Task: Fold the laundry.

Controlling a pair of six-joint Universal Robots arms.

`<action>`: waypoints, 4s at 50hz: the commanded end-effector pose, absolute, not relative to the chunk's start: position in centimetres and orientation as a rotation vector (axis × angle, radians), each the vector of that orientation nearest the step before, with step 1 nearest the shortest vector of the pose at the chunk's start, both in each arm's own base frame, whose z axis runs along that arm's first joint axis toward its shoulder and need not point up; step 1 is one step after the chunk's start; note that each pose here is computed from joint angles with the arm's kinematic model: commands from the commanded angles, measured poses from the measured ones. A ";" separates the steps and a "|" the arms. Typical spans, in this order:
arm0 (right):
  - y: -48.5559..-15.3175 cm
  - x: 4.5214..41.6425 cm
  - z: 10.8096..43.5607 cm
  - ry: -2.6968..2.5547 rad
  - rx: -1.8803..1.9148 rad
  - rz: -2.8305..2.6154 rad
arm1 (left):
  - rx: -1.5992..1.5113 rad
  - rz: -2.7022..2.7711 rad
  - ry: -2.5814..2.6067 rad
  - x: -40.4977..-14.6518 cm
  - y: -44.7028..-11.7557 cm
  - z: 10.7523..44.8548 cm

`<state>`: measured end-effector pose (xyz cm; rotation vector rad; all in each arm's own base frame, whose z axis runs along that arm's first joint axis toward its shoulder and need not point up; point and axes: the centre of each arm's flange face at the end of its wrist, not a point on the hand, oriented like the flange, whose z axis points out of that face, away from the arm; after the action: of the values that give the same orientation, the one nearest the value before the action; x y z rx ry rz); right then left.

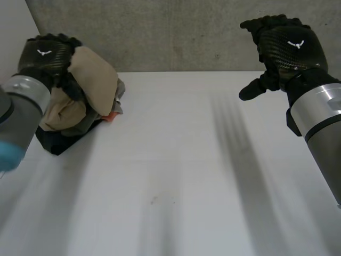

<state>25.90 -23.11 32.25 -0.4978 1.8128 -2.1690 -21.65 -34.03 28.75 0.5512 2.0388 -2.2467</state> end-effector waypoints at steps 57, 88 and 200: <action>-27.0 25.1 28.8 1.994 -0.716 -2.154 | 0.934 -2.075 2.284 -30.6 -24.5 20.6; -24.0 32.0 13.7 2.167 -0.482 -1.556 | 1.264 -1.822 2.479 -29.9 -28.6 16.7; -20.6 29.4 34.6 1.540 -0.854 -2.212 | 0.905 -1.611 3.201 -33.5 -18.7 12.8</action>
<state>30.94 -19.03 34.04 -0.9407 1.5525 -2.1615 -31.12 -20.98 14.42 0.8767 3.0366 -1.7692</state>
